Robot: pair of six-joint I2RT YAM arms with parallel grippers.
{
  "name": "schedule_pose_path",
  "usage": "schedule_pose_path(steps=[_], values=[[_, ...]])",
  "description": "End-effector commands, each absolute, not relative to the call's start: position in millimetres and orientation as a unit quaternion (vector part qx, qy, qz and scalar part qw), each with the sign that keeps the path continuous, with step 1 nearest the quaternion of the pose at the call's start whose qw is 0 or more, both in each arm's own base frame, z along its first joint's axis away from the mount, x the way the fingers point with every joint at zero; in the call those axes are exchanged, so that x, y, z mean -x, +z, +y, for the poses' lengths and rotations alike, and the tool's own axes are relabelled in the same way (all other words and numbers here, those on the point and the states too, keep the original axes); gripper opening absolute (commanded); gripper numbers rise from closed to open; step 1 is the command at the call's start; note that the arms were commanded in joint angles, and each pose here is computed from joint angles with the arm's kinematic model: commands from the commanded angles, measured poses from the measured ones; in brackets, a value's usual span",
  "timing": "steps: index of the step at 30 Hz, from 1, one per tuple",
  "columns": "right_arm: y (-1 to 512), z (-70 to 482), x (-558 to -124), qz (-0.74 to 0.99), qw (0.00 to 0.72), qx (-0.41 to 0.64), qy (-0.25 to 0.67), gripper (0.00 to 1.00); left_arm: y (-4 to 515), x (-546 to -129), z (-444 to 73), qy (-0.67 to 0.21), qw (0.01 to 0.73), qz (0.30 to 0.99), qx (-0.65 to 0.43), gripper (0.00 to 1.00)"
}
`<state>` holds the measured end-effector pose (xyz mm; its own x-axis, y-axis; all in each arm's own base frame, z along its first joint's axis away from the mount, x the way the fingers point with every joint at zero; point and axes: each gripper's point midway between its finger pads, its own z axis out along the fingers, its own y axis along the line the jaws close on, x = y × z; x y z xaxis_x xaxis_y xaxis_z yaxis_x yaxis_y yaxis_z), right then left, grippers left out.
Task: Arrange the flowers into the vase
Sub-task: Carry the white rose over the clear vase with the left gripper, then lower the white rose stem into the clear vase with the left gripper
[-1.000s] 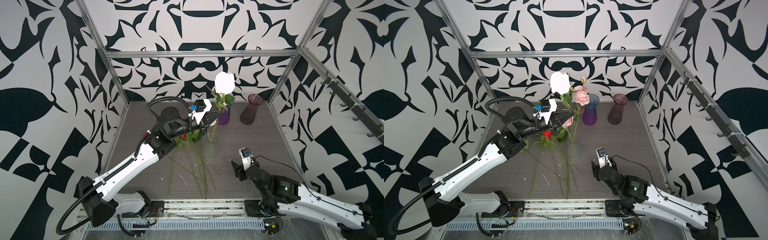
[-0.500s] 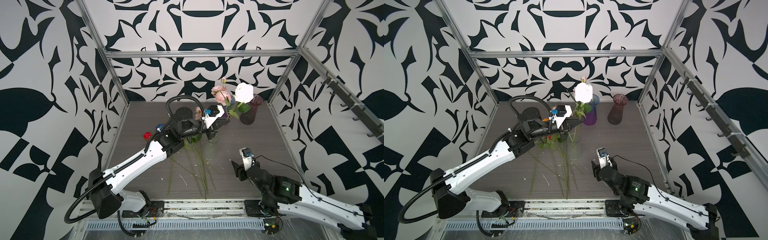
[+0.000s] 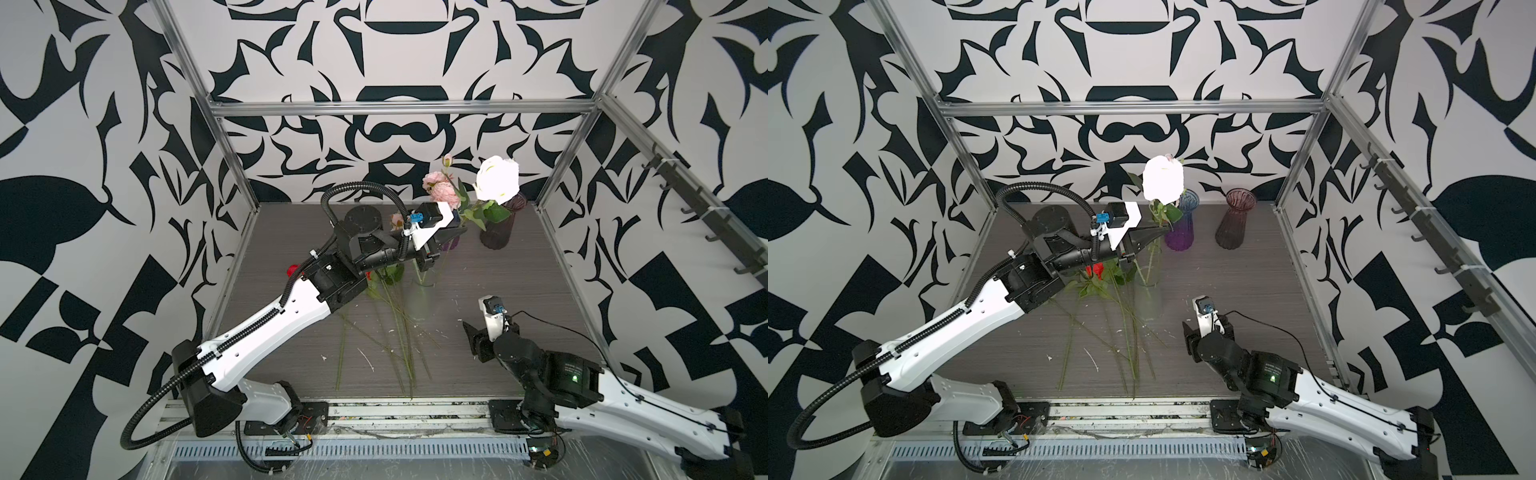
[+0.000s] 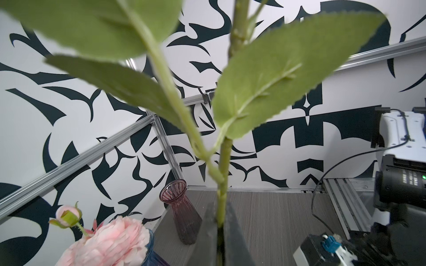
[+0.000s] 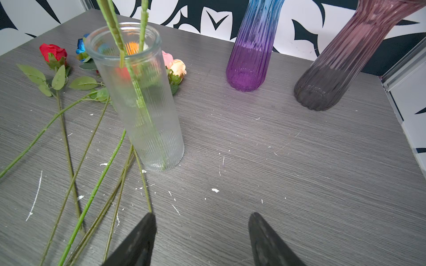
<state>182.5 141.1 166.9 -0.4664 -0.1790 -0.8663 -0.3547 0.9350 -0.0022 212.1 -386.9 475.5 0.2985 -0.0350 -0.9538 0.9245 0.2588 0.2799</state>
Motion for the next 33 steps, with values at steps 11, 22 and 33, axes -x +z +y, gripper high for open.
schedule_pose_path(steps=[11, 22, 33], values=[[173, 143, -186, 0.846, 0.502, 0.155, 0.091, 0.68, 489, -209, -373, -0.341, 0.670, 0.450, -0.483, 0.00], [172, 143, -186, 0.846, 0.502, 0.154, 0.090, 0.68, 488, -207, -368, -0.337, 0.672, 0.452, -0.480, 0.00], [173, 142, -186, 0.846, 0.503, 0.152, 0.091, 0.68, 473, -209, -370, -0.348, 0.660, 0.465, -0.476, 0.00]])
